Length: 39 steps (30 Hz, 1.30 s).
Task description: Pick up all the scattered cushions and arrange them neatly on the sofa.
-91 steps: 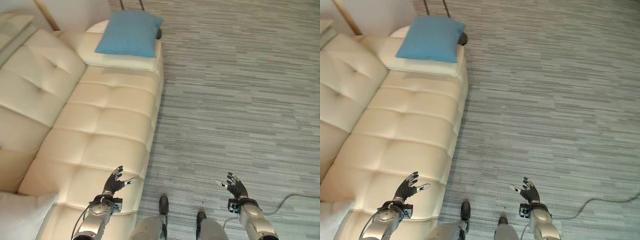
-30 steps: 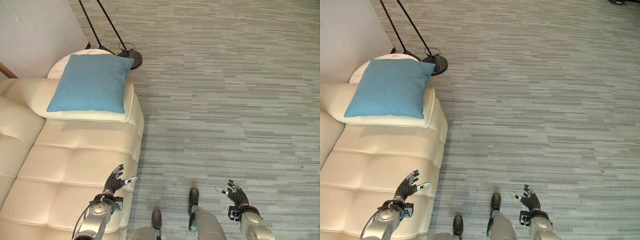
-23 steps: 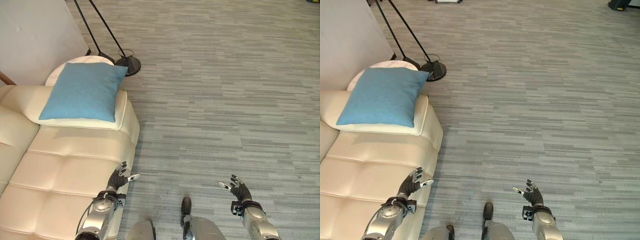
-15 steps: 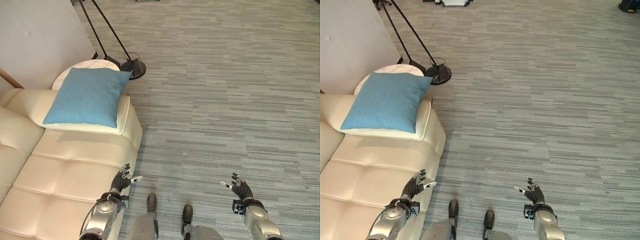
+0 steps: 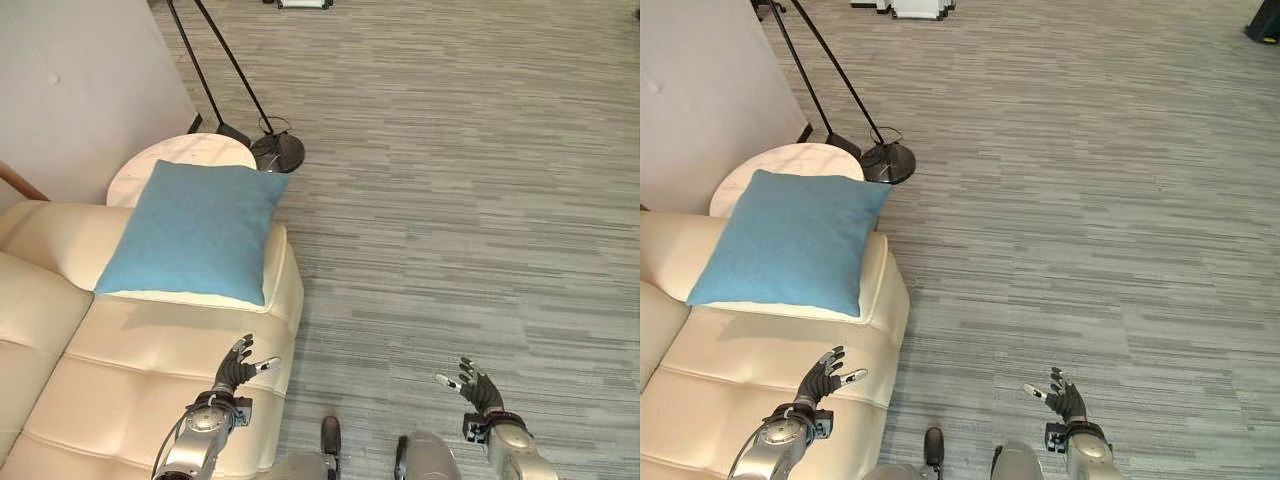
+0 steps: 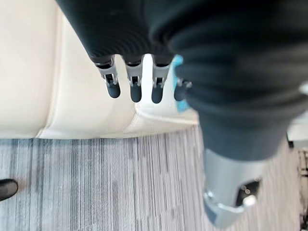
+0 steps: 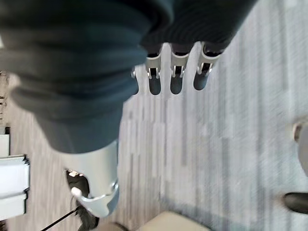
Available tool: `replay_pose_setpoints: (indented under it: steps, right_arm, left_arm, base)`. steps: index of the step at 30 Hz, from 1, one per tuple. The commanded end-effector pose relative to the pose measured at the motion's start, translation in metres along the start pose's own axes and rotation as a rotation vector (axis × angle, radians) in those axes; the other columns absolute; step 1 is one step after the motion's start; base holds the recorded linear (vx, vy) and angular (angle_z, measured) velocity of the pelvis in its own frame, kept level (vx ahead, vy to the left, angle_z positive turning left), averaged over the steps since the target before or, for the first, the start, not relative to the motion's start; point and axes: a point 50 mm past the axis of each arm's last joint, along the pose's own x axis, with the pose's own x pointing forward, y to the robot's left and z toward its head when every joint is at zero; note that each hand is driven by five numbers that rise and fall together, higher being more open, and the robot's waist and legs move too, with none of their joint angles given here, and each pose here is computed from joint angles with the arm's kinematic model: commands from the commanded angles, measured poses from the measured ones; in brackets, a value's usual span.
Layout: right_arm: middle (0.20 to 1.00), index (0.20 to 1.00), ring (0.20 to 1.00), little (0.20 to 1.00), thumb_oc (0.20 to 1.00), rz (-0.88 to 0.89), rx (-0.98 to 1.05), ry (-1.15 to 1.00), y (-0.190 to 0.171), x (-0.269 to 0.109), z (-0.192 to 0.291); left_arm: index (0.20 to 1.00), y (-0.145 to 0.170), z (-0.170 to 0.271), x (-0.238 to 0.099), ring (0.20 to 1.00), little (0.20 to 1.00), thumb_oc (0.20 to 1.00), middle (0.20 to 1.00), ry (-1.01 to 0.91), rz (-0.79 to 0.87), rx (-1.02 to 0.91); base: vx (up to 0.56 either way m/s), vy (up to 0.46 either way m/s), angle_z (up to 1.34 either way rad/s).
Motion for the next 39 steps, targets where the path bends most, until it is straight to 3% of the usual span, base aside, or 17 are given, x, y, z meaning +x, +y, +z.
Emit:
replay_pose_setpoints:
  steps: [1, 21, 39]
  right_arm:
    - [1.0, 1.0, 1.0, 1.0, 1.0, -0.005, 0.001, -0.087, -0.002, 0.005, 0.022]
    - [1.0, 1.0, 1.0, 1.0, 1.0, -0.044, -0.021, -0.111, -0.021, 0.004, 0.03]
    - [1.0, 1.0, 1.0, 1.0, 1.0, -0.039, -0.019, -0.088, -0.008, 0.001, 0.022]
  left_arm:
    - [1.0, 0.014, 0.02, -0.001, 1.0, 1.0, 1.0, 1.0, -0.103, 0.034, -0.05]
    - [1.0, 0.001, 0.022, 0.002, 1.0, 1.0, 1.0, 1.0, -0.109, -0.019, -0.039]
    - [1.0, 0.032, -0.006, -0.013, 1.0, 1.0, 1.0, 1.0, -0.021, 0.127, -0.145]
  base:
    - [0.41, -0.115, 0.03]
    - [0.28, -0.106, 0.35]
    - [0.14, 0.106, 0.78]
